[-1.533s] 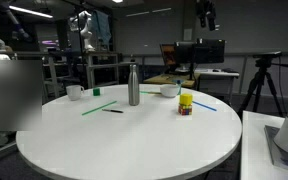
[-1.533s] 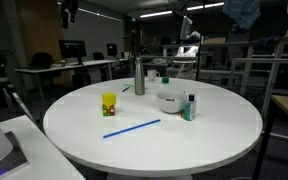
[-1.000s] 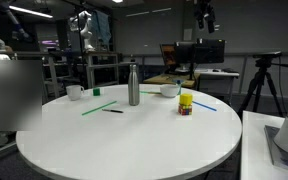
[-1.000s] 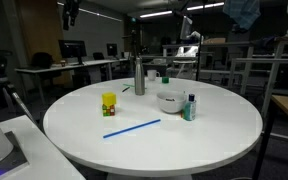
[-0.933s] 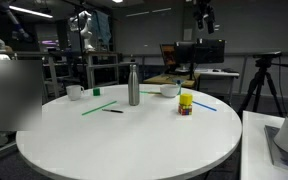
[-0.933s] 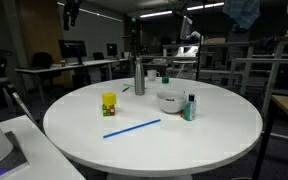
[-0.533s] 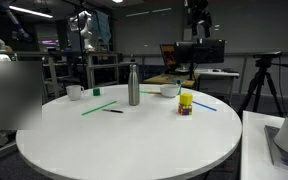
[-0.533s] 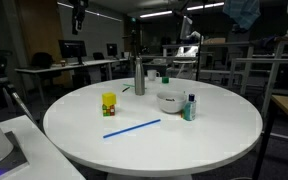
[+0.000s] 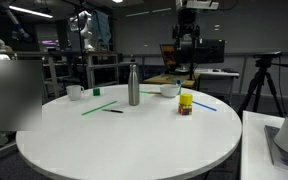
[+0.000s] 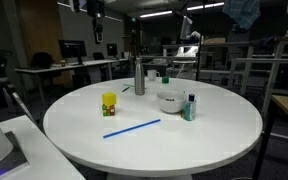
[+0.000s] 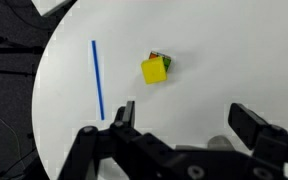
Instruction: Take the yellow block and put it on the table
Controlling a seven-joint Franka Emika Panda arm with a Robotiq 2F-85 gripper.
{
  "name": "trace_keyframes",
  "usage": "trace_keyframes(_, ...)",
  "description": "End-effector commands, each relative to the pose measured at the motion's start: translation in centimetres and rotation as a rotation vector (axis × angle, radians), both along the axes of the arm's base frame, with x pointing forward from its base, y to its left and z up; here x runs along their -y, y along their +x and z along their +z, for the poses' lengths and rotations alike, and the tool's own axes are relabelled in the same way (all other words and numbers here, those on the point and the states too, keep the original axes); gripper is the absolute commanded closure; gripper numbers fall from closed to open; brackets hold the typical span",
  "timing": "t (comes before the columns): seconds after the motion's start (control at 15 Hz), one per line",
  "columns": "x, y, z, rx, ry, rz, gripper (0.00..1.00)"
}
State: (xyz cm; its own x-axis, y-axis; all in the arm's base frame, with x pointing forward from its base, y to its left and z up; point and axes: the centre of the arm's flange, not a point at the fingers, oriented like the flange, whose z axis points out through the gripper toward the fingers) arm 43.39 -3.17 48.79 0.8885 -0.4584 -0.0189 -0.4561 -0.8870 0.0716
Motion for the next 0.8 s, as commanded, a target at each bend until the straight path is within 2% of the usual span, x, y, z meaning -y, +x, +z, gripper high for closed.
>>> trace_keyframes(0.0,1.1,2.1,-2.4,0.032,-0.033,-0.060,0.00)
trace_keyframes(0.27,2.4,2.6,-6.0,0.009,-0.082,-0.071,0.00)
trace_keyframes(0.47,3.0,2.2,-8.2,-0.010,-0.127,-0.011,0.00)
trace_keyframes(0.73,3.3,1.7,-10.4,-0.009,-0.116,0.037,0.00)
